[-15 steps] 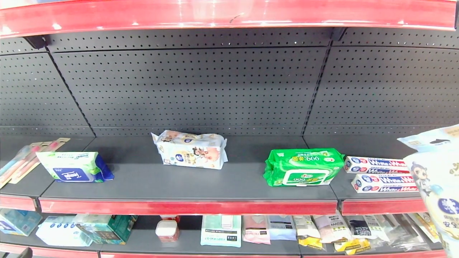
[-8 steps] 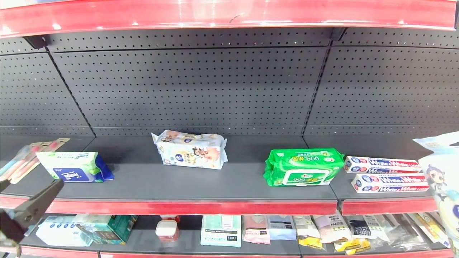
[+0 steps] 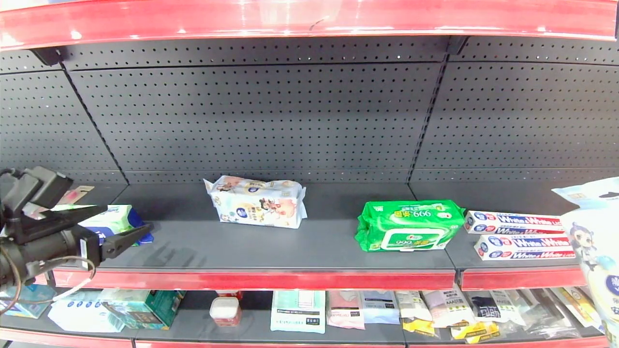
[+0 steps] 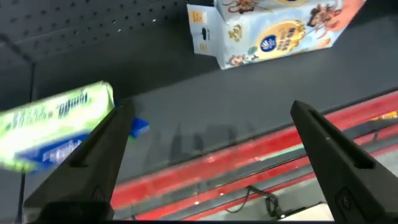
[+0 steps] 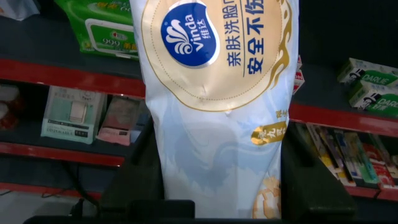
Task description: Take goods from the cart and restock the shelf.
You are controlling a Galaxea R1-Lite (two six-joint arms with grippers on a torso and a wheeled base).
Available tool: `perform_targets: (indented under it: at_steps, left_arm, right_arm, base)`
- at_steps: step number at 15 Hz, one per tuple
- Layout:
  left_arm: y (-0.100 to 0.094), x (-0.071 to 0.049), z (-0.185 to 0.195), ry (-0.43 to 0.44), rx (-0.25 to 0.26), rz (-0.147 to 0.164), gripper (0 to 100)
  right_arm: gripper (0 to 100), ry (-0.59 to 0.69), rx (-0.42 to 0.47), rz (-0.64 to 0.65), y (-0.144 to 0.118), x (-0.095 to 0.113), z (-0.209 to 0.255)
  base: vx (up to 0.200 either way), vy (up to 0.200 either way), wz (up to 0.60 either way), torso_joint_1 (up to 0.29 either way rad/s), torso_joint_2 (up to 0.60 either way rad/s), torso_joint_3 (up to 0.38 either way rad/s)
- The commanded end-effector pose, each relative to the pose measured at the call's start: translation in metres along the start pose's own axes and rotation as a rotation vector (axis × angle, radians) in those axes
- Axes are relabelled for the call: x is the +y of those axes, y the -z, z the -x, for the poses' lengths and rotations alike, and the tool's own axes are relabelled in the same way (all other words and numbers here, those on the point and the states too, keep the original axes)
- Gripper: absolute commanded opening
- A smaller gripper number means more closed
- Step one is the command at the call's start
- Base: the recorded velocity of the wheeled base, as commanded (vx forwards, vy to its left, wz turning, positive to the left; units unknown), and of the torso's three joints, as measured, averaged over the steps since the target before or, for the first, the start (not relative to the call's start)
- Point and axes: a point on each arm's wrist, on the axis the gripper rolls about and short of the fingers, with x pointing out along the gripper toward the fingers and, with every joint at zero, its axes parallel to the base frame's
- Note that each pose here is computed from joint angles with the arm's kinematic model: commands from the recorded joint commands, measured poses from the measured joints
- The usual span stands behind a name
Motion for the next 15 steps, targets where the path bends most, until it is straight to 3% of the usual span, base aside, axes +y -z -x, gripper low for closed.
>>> perform_targets:
  at_steps: [1,3,6,9,13,14,15]
  left_arm:
    - [0.007,0.031,-0.051,0.085,0.042,0.016,100]
    - [0.005,0.044,-0.081,0.187,0.014,-0.049,100]
    - [0.002,0.044,-0.114,0.3,0.016,-0.051,100]
    - [-0.003,0.065,-0.152,0.332,-0.032,-0.09,100]
    - [-0.007,0.053,-0.172,0.42,-0.041,-0.1,100]
    - [-0.002,0.051,-0.191,0.45,-0.049,-0.148,100]
    - [0.001,0.053,-0.199,0.458,-0.057,-0.171,100]
  right_arm:
    - [0,-0.005,0.024,0.009,0.001,0.0,-0.003]
    - [0,-0.005,0.037,0.017,0.002,0.0,-0.005]
    - [0,-0.005,0.061,0.02,0.007,0.001,-0.007]
    - [0,0.0,0.074,0.024,0.011,0.002,-0.008]
    - [0,0.02,0.089,0.025,0.018,0.003,-0.009]
    - [0,0.024,0.093,0.025,0.019,0.003,-0.009]
    - [0,0.026,0.093,0.025,0.019,0.003,-0.009]
  base:
    - [0.0,0.0,0.0,0.0,0.0,0.0]
    - [0.0,0.0,0.0,0.0,0.0,0.0]
    - [0.0,0.0,0.0,0.0,0.0,0.0]
    - [0.0,0.0,0.0,0.0,0.0,0.0]
    - [0.0,0.0,0.0,0.0,0.0,0.0]
    - [0.0,0.0,0.0,0.0,0.0,0.0]
    - [0.0,0.0,0.0,0.0,0.0,0.0]
